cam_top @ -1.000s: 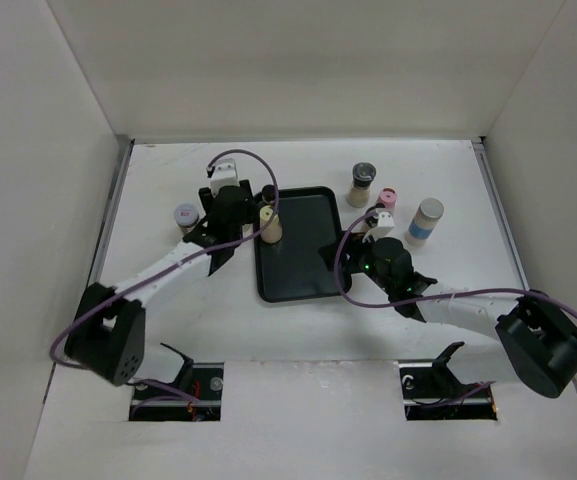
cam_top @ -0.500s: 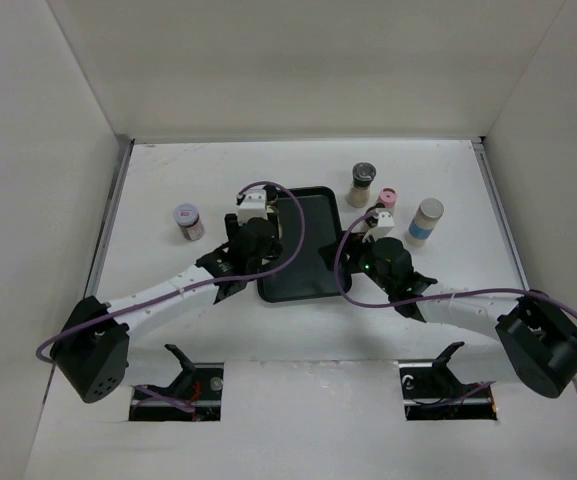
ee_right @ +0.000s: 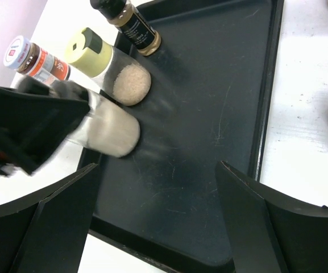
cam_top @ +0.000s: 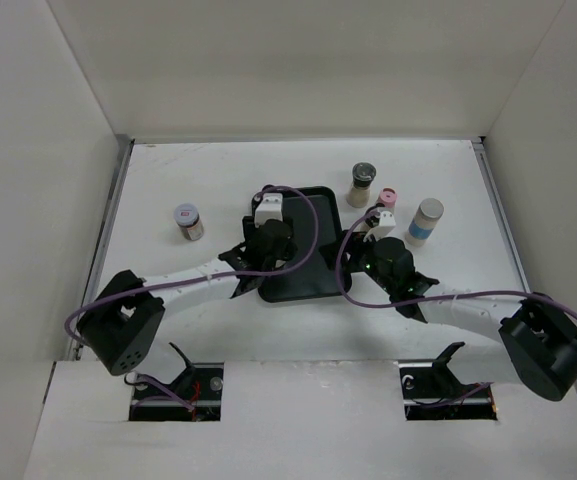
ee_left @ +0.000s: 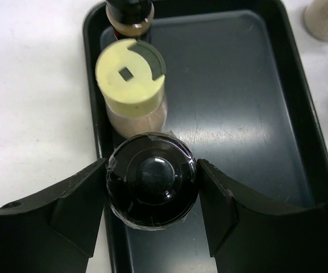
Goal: Organize the condiment bottles
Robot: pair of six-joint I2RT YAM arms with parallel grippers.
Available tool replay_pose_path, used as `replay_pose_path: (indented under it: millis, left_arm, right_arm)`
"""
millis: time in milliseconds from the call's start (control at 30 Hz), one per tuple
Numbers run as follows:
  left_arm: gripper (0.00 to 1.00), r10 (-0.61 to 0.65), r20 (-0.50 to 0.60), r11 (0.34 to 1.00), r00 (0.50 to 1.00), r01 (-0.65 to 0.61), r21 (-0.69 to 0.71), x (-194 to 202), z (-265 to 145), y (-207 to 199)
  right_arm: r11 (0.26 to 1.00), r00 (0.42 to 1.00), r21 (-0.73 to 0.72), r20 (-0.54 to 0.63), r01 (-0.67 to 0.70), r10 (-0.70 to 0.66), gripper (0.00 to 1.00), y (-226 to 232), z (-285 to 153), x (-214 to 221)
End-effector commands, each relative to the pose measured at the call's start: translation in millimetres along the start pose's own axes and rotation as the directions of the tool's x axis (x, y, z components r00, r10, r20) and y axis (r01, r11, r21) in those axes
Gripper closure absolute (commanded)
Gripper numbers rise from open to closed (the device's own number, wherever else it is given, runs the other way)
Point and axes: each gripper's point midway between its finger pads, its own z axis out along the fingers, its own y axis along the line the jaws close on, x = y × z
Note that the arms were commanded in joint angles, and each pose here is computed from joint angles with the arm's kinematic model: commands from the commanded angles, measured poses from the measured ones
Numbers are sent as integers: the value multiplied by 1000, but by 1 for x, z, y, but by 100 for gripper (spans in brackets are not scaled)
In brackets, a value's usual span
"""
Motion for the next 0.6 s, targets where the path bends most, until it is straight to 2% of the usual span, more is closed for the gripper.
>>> replay_pose_path:
  millis: [0, 67, 200, 267, 333, 467, 567]
  left_arm:
    - [61, -107, 102, 993, 989, 101, 66, -33, 2, -22]
    - [57, -97, 98, 995, 990, 93, 45, -30, 4, -18]
    - [33, -100, 102, 995, 990, 97, 35, -30, 1, -11]
    - [26, -109, 121, 994, 987, 104, 42, -36, -9, -9]
    - [23, -123, 159, 992, 980, 120, 33, -47, -19, -2]
    - [21, -139, 202, 989, 969, 145, -16, -60, -38, 27]
    - [20, -152, 224, 970, 963, 188, -152, -57, -40, 79]
  right_arm:
    - [999, 997, -46, 81, -14, 18, 12, 16, 0, -25]
    - [999, 997, -44, 72, -18, 21, 12, 15, 2, -23]
    - [999, 996, -46, 83, -20, 24, 11, 15, 0, -25]
    - [999, 997, -46, 72, -19, 22, 11, 15, 1, -24]
    - [999, 997, -44, 77, -16, 19, 10, 15, 0, -25]
    - [999, 997, -38, 68, -22, 24, 9, 13, 2, -22]
    - [999, 997, -38, 74, -20, 23, 9, 13, 1, -23]
